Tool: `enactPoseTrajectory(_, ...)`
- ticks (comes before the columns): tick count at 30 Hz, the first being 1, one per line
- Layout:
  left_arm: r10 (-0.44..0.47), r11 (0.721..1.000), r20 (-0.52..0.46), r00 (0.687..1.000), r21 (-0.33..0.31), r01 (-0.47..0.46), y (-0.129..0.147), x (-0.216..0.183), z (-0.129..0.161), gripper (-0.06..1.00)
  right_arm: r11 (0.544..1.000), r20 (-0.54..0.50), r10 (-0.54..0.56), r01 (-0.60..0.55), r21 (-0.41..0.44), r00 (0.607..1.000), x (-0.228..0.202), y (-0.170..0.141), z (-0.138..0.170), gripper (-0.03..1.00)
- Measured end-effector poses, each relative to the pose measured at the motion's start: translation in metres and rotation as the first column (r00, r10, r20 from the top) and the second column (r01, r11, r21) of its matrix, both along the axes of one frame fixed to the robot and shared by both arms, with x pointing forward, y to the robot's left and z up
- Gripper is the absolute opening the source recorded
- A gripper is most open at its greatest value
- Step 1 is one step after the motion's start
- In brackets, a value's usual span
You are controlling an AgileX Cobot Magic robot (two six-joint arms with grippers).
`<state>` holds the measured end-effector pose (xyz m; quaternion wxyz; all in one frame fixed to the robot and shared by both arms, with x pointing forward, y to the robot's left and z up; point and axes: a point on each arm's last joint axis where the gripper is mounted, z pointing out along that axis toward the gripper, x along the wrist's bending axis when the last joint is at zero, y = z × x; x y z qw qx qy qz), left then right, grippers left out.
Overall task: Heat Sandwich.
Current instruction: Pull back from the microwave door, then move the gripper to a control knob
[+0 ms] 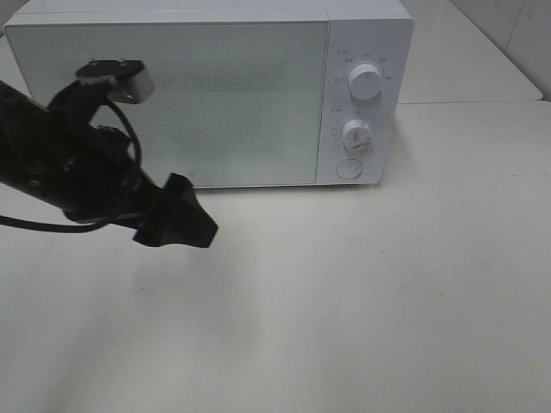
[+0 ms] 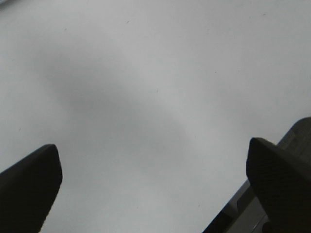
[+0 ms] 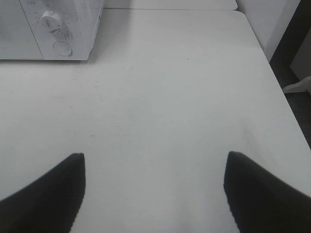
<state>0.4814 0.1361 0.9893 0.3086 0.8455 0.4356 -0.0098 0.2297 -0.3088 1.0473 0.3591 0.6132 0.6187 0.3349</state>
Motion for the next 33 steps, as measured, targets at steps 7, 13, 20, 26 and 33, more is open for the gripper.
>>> enactPoseTrajectory(7,0.079,0.997,-0.116,0.990,0.002,-0.080,0.049,0.000,0.017,0.97,1.000,0.000,0.000,0.000,0.000,1.000,0.000,0.000,0.000,0.76)
enactPoseTrajectory(13,0.218,0.976,-0.171,0.961,0.057,-0.211,0.095,-0.009,0.035,0.97,1.000,0.000,0.000,0.000,0.000,1.000,0.000,0.000,0.000,0.76)
enactPoseTrajectory(20,0.441,0.893,-0.118,0.890,0.160,-0.422,0.144,-0.029,0.060,0.97,1.000,0.000,0.000,0.000,0.000,1.000,0.000,0.000,0.000,0.76)
enactPoseTrajectory(26,0.589,0.780,0.023,0.808,0.244,-0.576,0.167,-0.063,0.088,0.97,1.000,0.000,0.000,0.000,0.000,1.000,0.000,0.000,0.000,0.76)
enactPoseTrajectory(33,0.625,0.729,0.188,0.758,0.207,-0.652,0.171,-0.112,0.107,0.97,1.000,0.000,0.000,0.000,0.000,1.000,0.000,0.000,0.000,0.76)
